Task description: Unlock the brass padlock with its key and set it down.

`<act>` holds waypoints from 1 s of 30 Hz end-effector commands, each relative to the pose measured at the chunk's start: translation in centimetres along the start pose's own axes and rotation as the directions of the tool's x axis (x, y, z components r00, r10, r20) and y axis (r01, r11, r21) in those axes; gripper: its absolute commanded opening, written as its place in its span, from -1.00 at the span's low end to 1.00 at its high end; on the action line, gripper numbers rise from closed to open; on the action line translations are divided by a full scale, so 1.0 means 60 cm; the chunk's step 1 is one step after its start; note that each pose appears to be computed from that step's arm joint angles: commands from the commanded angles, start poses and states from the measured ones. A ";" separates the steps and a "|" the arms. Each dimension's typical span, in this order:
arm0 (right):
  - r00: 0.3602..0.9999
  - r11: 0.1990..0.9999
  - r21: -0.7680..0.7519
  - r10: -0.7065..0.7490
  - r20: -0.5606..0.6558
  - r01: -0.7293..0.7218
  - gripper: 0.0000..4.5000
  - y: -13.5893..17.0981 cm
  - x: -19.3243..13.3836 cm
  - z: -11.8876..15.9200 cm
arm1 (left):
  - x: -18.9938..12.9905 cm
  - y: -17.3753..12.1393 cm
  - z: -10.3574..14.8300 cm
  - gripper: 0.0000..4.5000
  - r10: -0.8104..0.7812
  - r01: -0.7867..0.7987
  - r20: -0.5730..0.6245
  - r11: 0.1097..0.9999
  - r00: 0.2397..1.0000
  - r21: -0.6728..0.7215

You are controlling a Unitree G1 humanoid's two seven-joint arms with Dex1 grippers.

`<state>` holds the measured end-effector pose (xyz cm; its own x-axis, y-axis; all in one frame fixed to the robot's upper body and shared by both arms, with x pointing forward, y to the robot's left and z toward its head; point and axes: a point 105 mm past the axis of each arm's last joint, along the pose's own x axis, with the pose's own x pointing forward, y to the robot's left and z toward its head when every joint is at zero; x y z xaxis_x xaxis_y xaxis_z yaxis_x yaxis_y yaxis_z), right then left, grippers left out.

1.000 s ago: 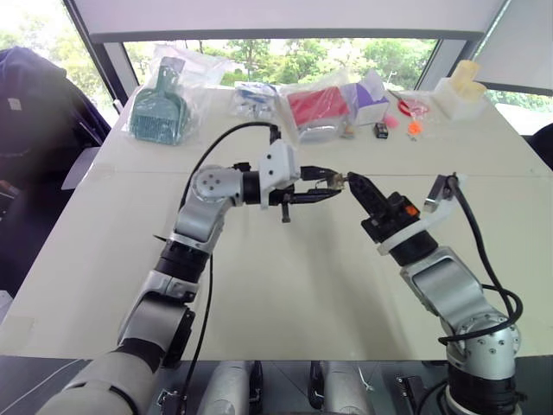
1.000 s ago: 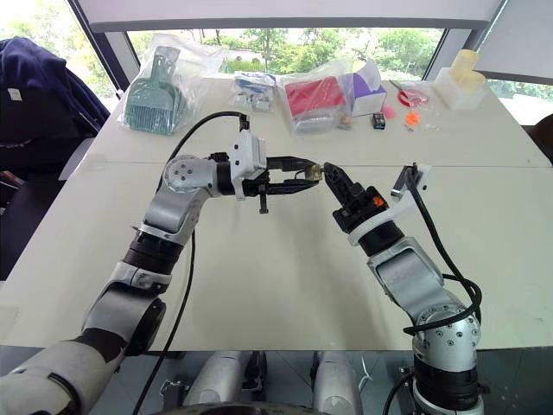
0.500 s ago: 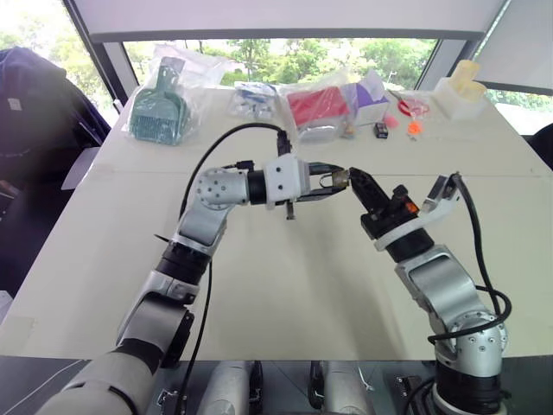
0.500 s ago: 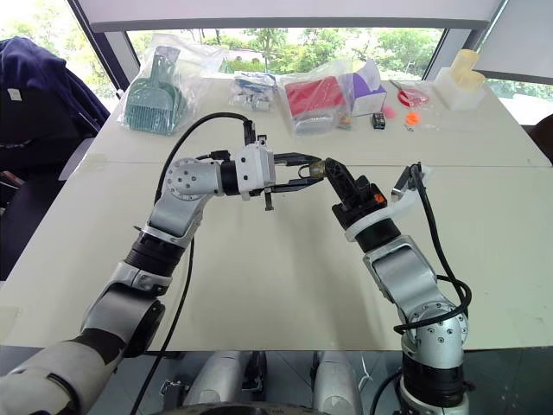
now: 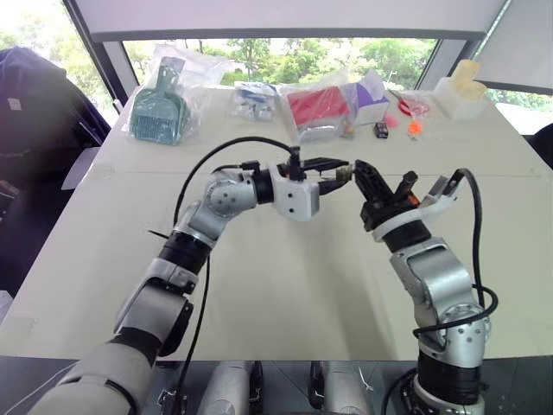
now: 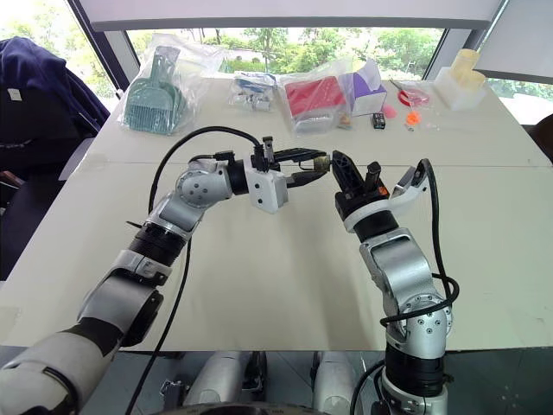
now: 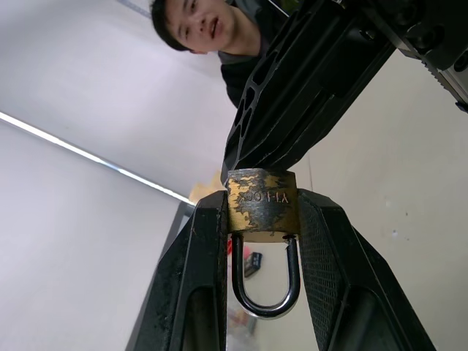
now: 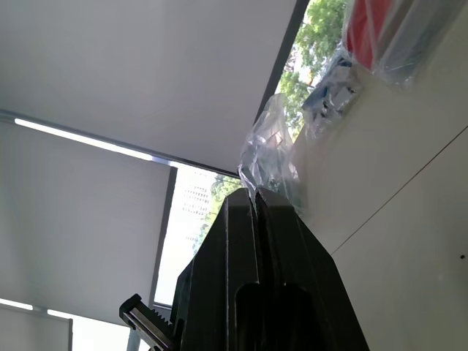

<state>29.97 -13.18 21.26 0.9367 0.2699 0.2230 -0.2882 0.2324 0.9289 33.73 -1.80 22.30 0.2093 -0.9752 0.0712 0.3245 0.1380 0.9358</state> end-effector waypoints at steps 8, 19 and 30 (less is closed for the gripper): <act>0.965 0.851 -0.465 0.163 -0.206 -0.243 0.75 0.040 -0.048 0.026 | -0.014 0.023 0.009 -0.65 -0.154 0.192 0.138 0.925 0.978 -0.327; 0.901 0.818 -0.435 0.217 -0.375 -0.377 0.75 0.047 -0.064 0.002 | 0.001 0.042 0.049 -0.65 -0.157 0.253 0.269 0.893 0.950 -0.372; 0.913 0.837 -0.417 0.214 -0.348 -0.355 -0.08 0.042 -0.050 0.000 | 0.000 0.033 0.058 -0.65 -0.179 0.275 0.284 0.897 0.942 -0.346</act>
<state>26.52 -13.25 22.08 0.7274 0.6338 0.2630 -0.6418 0.4928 0.5877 31.84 -2.06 24.28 -0.1024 -0.9944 -0.0258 0.7035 -0.0908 0.7048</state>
